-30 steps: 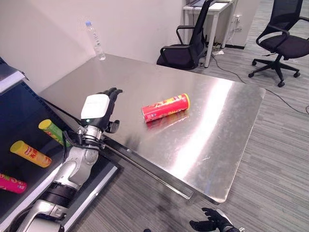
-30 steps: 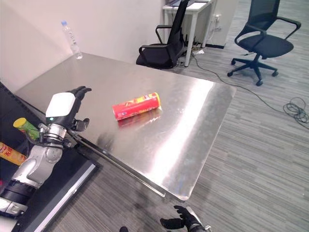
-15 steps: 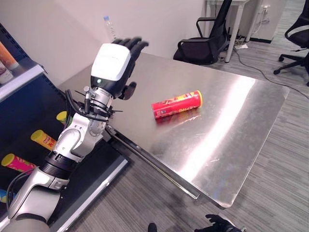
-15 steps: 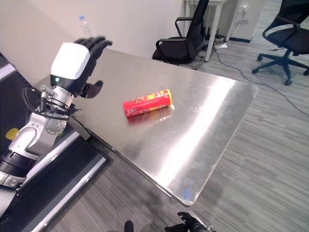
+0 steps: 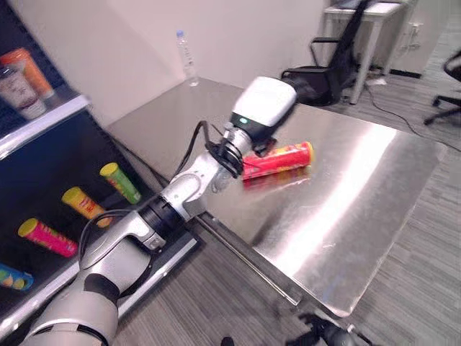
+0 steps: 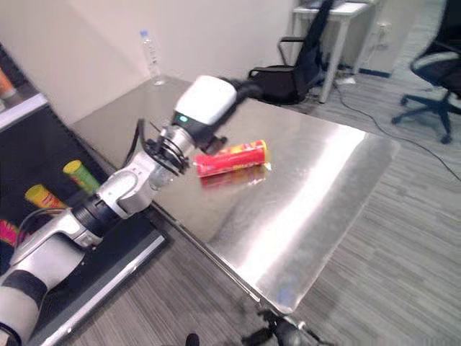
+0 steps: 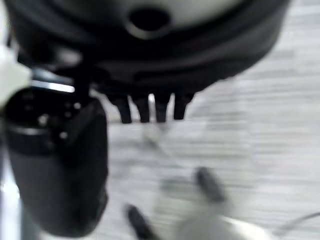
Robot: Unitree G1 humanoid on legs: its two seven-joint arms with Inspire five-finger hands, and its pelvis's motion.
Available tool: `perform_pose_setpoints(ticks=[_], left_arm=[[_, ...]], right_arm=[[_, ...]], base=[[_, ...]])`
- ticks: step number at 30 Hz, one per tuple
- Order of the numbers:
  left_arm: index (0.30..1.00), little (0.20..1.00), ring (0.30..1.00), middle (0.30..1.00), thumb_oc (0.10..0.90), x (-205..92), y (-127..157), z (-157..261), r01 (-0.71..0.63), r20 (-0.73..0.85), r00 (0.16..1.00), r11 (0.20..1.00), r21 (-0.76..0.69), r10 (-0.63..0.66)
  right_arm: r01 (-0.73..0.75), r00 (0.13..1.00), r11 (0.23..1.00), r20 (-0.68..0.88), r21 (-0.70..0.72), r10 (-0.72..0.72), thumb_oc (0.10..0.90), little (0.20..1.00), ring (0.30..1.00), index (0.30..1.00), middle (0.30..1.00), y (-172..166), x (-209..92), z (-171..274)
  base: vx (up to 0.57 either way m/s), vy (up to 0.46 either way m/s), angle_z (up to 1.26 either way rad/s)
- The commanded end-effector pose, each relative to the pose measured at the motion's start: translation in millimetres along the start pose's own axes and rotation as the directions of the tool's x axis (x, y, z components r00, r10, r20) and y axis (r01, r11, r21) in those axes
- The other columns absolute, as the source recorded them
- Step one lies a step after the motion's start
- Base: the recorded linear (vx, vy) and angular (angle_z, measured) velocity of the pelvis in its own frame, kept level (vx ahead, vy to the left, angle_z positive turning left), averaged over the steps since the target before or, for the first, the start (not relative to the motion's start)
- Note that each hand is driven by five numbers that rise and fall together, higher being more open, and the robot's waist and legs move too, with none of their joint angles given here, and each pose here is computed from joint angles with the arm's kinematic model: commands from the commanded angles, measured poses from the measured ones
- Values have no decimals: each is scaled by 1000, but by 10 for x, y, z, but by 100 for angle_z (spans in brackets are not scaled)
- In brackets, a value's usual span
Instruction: Put the goods on the table back onto the shelves and tidy them up.
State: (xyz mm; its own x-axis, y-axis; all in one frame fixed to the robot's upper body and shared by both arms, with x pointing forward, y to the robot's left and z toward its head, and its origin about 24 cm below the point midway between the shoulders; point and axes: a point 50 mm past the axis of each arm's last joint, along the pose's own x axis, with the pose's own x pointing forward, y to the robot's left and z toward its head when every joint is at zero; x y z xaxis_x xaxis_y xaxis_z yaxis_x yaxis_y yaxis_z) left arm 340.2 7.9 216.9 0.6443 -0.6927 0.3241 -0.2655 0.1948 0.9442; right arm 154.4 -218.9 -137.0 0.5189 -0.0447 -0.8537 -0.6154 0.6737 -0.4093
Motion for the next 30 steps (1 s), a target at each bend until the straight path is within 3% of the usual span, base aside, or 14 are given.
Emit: perform_pose_setpoints(ticks=[1, 13, 25, 30], left_arm=[[900, 900, 900, 900, 800, 254, 721, -136, -224, -34, 973, 971, 84, 227], [900, 900, 900, 900, 800, 389, 313, 100, -97, -26, 995, 995, -4, 97], [900, 900, 900, 900, 800, 242, -88, -295, 43, -222, 974, 999, 2, -41], [900, 900, 900, 900, 800, 179, -132, -440, 52, -286, 957, 999, 14, -46]], right_arm=[[-15, 1000, 1000, 5, -16, 15, 800, 900, 900, 900, 900, 55, -41, -81], [25, 999, 997, 43, -69, -22, 800, 900, 900, 900, 900, -79, -42, 1], [4, 1000, 998, 15, -68, -3, 800, 900, 900, 900, 900, -8, -71, -103], [27, 998, 996, 53, -80, -23, 800, 900, 900, 900, 900, -79, -87, -38]], base=[[-30, -23, -13], [-9, -10, -1], [2, -12, -3], [12, -20, -5]])
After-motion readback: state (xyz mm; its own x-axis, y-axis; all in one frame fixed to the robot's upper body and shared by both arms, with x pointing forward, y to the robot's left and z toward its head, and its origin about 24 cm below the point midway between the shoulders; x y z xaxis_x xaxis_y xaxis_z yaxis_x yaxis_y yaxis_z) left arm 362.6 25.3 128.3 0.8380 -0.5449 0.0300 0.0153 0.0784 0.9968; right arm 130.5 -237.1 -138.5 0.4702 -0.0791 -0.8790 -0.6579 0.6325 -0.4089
